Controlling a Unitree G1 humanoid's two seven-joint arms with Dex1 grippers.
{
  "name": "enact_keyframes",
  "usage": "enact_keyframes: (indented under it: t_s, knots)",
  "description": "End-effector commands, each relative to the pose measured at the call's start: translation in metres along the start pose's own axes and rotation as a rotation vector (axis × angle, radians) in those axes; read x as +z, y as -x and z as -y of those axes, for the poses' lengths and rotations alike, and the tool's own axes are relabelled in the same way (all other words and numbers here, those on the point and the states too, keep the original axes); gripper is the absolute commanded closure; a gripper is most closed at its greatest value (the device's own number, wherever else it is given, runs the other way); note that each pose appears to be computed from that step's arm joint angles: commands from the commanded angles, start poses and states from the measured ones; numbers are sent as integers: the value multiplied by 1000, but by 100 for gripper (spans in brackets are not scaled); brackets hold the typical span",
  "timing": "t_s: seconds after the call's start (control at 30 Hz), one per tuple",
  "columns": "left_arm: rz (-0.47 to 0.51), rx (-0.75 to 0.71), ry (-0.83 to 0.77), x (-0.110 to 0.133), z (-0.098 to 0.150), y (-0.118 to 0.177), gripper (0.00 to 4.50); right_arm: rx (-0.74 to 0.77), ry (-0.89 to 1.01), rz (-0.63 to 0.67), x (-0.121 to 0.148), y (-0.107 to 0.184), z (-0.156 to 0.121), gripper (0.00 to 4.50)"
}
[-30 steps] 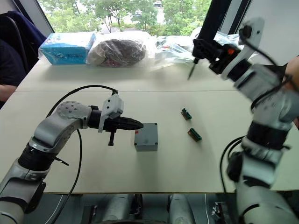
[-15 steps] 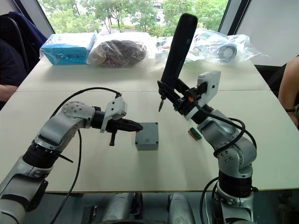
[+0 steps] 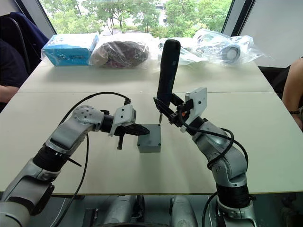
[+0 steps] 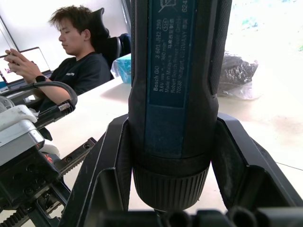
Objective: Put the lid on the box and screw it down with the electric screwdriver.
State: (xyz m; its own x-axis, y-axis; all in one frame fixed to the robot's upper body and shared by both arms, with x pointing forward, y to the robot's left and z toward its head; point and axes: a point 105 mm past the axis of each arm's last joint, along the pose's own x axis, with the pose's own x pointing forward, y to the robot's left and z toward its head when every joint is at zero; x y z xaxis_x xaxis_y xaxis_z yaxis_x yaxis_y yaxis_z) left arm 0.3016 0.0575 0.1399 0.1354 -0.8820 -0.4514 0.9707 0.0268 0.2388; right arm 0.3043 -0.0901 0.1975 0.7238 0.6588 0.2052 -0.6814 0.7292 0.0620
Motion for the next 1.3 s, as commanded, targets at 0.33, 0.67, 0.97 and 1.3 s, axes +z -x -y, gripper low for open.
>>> enact_keyframes:
  t_s: [0.33, 0.67, 0.97, 1.3]
  knots:
    - [-35, 3, 20, -8, 2, 1, 450, -1, 54, 13, -11, 0, -6, 272]
    - [-59, 1, 25, -15, 4, 0, 450, -48, 52, -125, -52, 9, -1, 272]
    - [-51, 1, 25, -13, 6, -1, 450, -88, 32, -158, -62, 12, 6, 272]
    - [-43, 8, 29, -13, 5, -3, 450, -108, -5, -180, -71, 11, 9, 272]
